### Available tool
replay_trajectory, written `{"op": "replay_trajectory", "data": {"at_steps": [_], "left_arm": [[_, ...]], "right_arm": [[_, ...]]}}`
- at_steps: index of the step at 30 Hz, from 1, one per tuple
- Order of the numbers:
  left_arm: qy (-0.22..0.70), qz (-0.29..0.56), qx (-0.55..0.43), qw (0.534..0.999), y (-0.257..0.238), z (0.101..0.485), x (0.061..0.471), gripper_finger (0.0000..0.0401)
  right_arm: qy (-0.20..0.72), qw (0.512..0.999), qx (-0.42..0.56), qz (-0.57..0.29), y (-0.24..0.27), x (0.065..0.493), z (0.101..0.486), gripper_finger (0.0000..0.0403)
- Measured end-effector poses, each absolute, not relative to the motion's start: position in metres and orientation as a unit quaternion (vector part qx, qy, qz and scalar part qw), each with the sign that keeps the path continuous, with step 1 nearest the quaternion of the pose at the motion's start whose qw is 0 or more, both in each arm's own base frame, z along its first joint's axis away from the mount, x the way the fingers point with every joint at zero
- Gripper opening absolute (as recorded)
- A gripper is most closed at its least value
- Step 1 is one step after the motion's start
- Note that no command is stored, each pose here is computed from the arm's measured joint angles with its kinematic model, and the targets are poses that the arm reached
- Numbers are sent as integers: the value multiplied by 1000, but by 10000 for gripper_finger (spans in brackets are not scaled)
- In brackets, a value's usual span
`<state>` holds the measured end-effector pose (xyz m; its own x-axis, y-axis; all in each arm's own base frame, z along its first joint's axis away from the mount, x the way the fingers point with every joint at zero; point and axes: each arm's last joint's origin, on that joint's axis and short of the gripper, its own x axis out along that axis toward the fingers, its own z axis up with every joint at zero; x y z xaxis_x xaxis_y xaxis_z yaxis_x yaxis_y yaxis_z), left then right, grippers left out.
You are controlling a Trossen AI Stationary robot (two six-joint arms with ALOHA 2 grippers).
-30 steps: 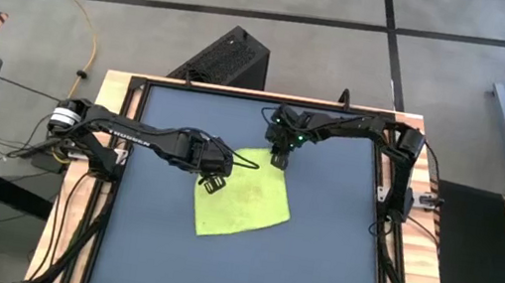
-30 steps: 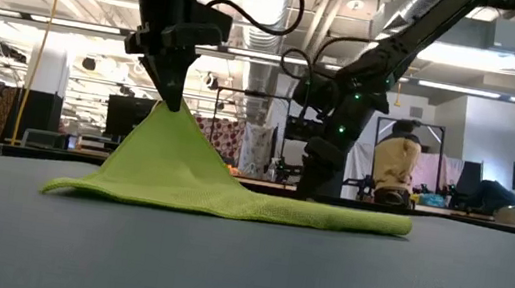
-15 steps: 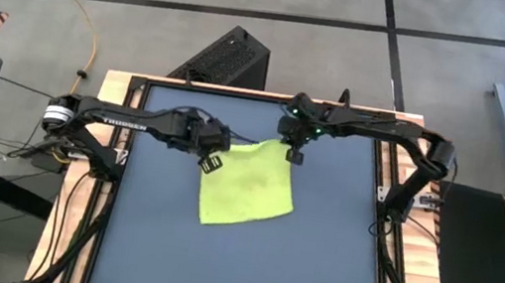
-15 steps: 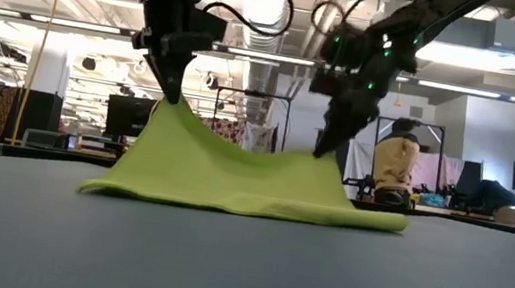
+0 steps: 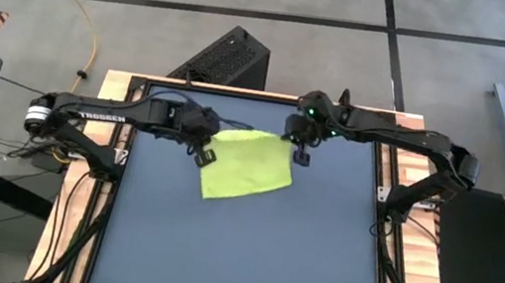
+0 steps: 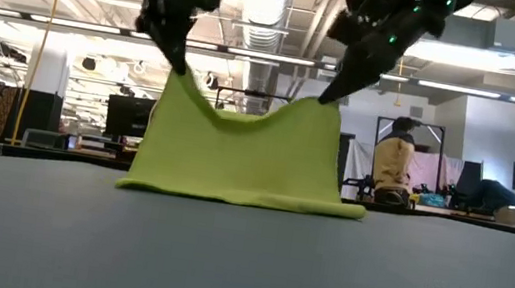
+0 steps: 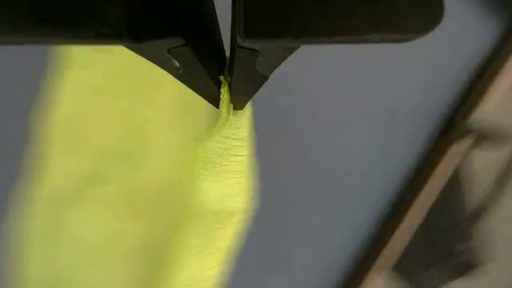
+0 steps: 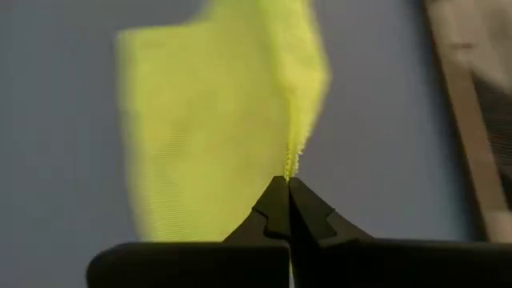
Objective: Roll towel into tight, uniform cylinder
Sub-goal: Roll the green towel
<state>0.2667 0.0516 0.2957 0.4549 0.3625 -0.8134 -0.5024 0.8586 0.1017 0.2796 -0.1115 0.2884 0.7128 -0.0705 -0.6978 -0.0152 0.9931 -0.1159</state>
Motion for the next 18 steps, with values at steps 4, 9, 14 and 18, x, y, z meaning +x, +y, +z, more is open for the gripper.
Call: {"op": "replay_trajectory", "data": {"at_steps": [4, 9, 14, 18], "left_arm": [[399, 134, -111, 900, 30, 311, 274, 0], [232, -36, -130, 963, 1, 352, 280, 0], [109, -162, -141, 971, -17, 384, 277, 0], [111, -166, -162, 966, -20, 386, 275, 0]], "right_arm": [[351, 932, 21, 87, -90, 257, 319, 9], [277, 928, 94, 229, -67, 222, 367, 9], [215, 910, 136, 326, -53, 199, 393, 9], [241, 906, 154, 313, -53, 198, 388, 10]]}}
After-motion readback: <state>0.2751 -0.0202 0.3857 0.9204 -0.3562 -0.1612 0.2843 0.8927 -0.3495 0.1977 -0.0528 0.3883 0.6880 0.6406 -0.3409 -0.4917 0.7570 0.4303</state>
